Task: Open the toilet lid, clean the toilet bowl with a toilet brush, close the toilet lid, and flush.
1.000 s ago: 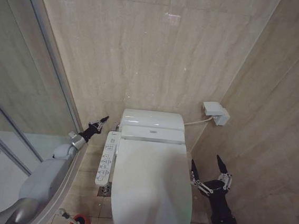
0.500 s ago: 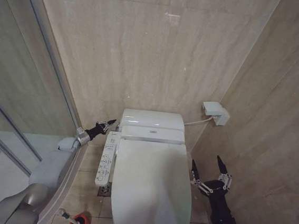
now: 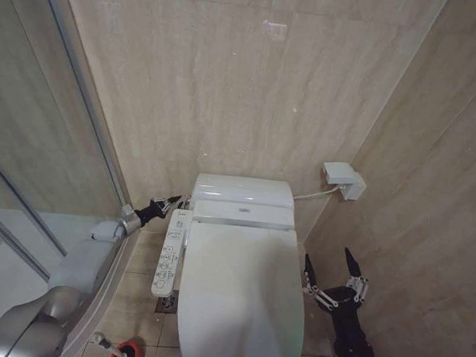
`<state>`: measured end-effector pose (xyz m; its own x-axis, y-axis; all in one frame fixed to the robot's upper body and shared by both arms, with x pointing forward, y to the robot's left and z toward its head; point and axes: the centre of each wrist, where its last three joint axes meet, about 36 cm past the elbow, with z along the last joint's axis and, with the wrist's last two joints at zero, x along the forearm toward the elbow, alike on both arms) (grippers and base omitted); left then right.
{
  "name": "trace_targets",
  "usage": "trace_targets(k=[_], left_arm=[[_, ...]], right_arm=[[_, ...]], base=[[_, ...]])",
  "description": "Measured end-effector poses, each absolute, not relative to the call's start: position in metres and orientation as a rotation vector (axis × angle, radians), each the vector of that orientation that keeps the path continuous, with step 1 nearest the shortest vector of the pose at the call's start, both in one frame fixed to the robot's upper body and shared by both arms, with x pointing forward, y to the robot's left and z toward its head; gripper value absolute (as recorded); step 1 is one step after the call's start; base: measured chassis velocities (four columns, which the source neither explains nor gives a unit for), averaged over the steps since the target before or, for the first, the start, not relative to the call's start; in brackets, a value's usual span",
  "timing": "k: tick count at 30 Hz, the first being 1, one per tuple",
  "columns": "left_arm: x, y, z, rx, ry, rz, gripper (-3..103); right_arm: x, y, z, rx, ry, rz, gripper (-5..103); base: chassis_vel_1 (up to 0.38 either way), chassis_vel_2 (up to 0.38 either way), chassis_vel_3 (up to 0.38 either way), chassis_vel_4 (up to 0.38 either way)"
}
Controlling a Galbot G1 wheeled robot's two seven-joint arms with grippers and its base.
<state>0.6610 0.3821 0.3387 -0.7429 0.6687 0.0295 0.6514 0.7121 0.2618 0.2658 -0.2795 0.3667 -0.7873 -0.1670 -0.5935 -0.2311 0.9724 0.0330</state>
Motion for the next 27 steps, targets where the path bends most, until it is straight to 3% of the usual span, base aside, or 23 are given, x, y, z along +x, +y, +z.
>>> trace_targets(k=[27], left_arm=[[0.647, 0.386, 0.324, 1.125, 2.865, 0.437, 0]], right_arm=[[0.26, -0.277, 0.366, -0.277, 2.499, 0.139, 100]], base=[[0.0, 0.0, 0.0, 0.0]])
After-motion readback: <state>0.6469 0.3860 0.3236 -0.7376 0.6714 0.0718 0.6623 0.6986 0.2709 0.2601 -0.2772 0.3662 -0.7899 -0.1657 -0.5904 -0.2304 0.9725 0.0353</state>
